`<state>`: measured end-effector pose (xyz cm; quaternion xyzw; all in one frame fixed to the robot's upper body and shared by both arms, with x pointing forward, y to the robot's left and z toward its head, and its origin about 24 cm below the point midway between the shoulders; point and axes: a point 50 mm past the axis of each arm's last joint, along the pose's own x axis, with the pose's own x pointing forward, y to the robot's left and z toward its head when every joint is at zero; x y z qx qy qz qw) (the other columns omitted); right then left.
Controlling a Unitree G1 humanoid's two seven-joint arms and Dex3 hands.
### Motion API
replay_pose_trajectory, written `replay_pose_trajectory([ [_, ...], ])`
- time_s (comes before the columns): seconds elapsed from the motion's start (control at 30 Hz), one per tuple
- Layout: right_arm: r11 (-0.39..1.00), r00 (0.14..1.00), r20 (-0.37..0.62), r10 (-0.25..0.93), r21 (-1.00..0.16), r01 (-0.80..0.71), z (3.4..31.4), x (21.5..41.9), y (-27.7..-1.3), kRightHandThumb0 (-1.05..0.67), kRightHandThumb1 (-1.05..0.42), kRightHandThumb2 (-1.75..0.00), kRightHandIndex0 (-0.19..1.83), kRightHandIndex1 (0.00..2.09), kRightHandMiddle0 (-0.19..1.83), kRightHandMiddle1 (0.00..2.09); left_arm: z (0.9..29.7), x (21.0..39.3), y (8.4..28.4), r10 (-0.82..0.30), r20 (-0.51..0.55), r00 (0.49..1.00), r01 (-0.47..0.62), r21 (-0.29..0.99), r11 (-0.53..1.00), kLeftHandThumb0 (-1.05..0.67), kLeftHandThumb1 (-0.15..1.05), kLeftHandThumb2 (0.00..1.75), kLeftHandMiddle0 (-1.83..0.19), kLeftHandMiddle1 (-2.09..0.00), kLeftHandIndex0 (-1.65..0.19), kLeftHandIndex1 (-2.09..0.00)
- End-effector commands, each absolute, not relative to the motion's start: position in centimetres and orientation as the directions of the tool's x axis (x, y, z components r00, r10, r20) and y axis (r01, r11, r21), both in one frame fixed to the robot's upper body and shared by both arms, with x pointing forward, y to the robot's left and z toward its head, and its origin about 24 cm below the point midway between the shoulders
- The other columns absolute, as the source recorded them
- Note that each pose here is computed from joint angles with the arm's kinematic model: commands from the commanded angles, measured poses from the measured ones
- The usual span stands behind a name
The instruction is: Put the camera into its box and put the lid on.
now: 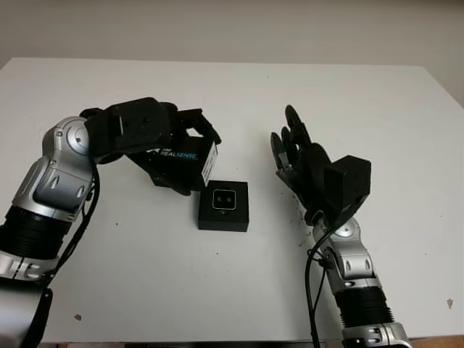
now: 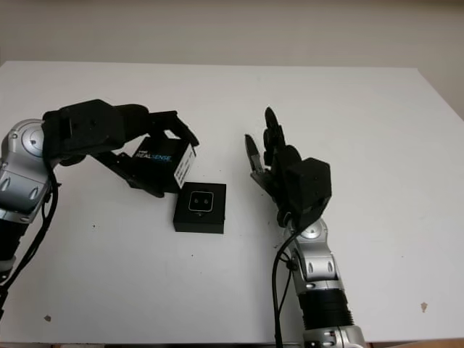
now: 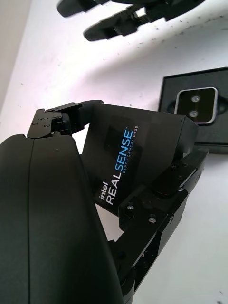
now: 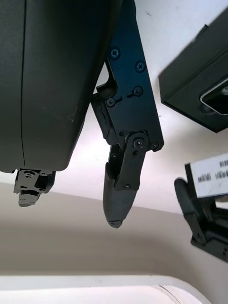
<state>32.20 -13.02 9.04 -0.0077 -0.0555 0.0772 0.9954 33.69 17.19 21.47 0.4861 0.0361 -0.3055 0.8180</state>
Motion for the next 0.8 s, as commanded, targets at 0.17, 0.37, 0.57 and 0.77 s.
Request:
replay_pose_trajectory([
  [0.17,0.989,0.983,0.115,0.146,-0.003,-0.146,9.1,32.2,-12.6,-0.68,-1.05,-0.61,-0.19,0.02,-0.18,0.04,21.7,33.0,17.0,-0.426,-0.407,0.808,0.563,0.747,0.354,-0.16,0.93,0.05,-0.41,-1.53,-0.36,-1.57],
  [0.37,0.990,0.982,0.127,0.141,0.001,-0.142,9.0,32.1,-12.5,-0.69,-1.05,-0.59,-0.19,0.03,-0.18,0.05,21.2,32.6,16.7,-0.421,-0.417,0.806,0.582,0.686,0.436,-0.15,0.94,0.05,-0.38,-1.54,-0.33,-1.58],
  [0.57,0.991,0.982,0.134,0.132,-0.001,-0.133,8.9,32.1,-12.4,-0.67,-1.05,-0.62,-0.19,0.03,-0.18,0.05,21.1,32.3,15.7,-0.392,-0.410,0.824,0.563,0.674,0.478,-0.15,0.94,0.06,-0.38,-1.48,-0.30,-1.55],
  [0.77,0.993,0.984,0.133,0.118,0.013,-0.121,8.9,32.1,-12.4,-0.70,-1.05,-0.61,-0.19,0.02,-0.18,0.05,20.5,32.3,15.0,-0.413,-0.367,0.833,0.546,0.661,0.514,-0.18,0.92,0.05,-0.37,-1.47,-0.32,-1.57],
])
